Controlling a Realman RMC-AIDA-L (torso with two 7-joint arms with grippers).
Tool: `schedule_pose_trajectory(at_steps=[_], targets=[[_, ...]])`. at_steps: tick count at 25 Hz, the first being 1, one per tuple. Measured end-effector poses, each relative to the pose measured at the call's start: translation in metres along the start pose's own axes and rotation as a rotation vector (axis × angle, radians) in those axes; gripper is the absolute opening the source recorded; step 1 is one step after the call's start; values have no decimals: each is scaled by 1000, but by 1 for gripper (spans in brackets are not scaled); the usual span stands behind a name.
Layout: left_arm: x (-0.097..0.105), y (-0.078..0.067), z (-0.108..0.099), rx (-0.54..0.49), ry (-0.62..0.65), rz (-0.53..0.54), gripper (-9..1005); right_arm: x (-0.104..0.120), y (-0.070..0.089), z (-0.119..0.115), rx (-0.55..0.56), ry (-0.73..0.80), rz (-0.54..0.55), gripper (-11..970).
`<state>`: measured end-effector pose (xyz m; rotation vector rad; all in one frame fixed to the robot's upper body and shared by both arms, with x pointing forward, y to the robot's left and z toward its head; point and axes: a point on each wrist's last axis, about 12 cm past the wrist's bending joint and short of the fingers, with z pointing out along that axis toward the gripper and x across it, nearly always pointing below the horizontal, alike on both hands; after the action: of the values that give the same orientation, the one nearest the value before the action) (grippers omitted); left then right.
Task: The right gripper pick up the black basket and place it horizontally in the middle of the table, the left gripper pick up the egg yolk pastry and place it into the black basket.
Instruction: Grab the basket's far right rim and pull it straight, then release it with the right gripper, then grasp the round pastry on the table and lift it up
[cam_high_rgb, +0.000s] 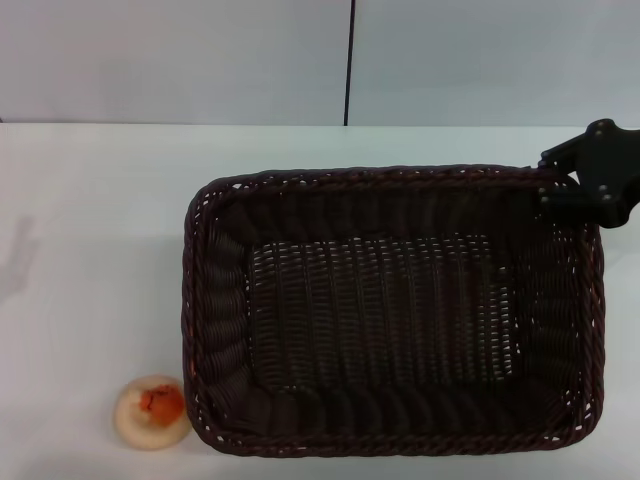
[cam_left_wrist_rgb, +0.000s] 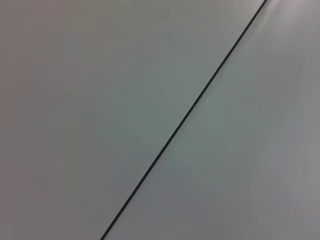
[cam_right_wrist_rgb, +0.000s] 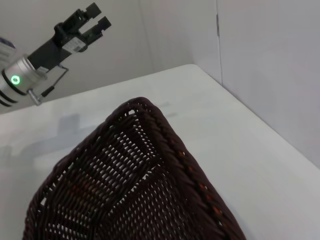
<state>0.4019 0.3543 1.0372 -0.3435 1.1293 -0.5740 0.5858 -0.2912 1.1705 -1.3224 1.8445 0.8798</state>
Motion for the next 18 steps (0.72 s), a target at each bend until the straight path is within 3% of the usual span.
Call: schedule_pose_trajectory(at_steps=[10,18], targets=[[2,-2,0,8,9,-37,759,-8,-7,4,45,-3,-75,251],[4,-4,-5,11,26,-49,751,-40,-18,9,78,-69,-206,375]])
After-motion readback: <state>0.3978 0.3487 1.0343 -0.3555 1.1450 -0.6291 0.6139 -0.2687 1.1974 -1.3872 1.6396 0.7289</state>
